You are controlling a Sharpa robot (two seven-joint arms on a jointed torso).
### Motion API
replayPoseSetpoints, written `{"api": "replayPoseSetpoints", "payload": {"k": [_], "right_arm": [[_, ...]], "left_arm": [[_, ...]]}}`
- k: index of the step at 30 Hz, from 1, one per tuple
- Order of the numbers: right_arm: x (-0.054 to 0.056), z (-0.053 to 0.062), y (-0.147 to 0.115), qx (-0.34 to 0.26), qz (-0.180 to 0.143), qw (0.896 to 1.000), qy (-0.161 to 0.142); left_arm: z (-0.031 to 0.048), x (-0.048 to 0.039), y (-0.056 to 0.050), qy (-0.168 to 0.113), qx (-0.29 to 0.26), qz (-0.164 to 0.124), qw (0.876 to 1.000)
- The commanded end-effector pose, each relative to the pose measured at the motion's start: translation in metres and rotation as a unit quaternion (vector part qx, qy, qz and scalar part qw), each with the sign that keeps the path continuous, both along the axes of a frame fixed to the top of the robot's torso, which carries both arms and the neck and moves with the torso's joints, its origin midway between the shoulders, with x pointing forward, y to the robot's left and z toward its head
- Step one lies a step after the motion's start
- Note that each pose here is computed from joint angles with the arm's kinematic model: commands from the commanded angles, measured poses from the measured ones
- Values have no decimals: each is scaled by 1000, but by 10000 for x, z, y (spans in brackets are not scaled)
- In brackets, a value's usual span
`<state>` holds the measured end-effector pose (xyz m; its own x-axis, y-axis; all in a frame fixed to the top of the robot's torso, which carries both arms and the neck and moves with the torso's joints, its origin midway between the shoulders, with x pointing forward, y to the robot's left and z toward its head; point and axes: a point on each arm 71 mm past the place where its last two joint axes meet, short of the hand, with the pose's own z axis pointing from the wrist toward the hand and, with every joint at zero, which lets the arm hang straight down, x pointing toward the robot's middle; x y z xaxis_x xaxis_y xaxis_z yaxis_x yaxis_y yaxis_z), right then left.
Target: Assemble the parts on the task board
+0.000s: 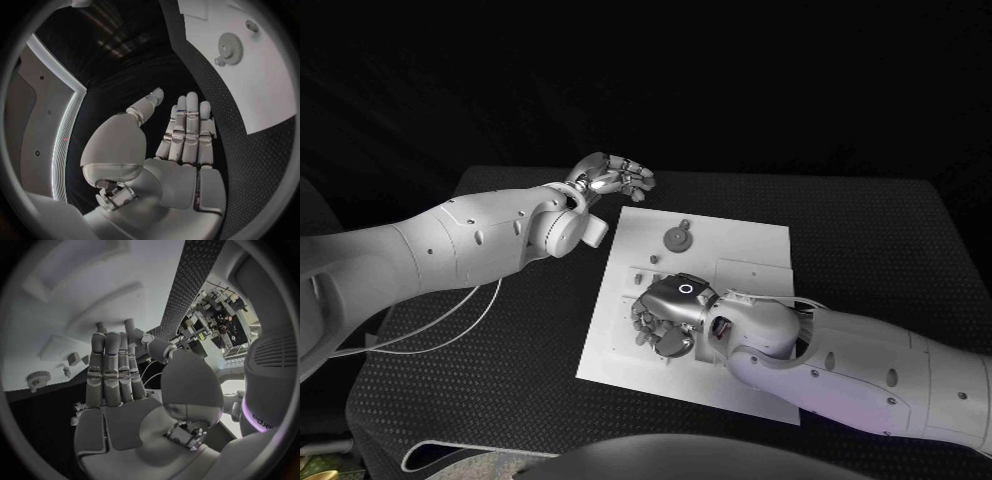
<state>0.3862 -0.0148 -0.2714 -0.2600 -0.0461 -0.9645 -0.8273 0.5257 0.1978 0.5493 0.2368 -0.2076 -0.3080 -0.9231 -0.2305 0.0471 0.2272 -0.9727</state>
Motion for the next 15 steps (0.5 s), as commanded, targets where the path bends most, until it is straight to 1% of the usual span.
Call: {"api": "replayPoseSetpoints", "payload": {"k": [1,8,15], "right_arm": [[-17,-21,27,-14,5,1000,-5],[-39,-65,66,-32,10,999,-3],[-56,-81,82,-33,13,999,0]], "left_arm": [[15,-3,-27,-2,-6,-6,1000],[15,-4,-34,-1,-6,-7,1000],[15,-9,-46,0,-7,-9,1000]]}}
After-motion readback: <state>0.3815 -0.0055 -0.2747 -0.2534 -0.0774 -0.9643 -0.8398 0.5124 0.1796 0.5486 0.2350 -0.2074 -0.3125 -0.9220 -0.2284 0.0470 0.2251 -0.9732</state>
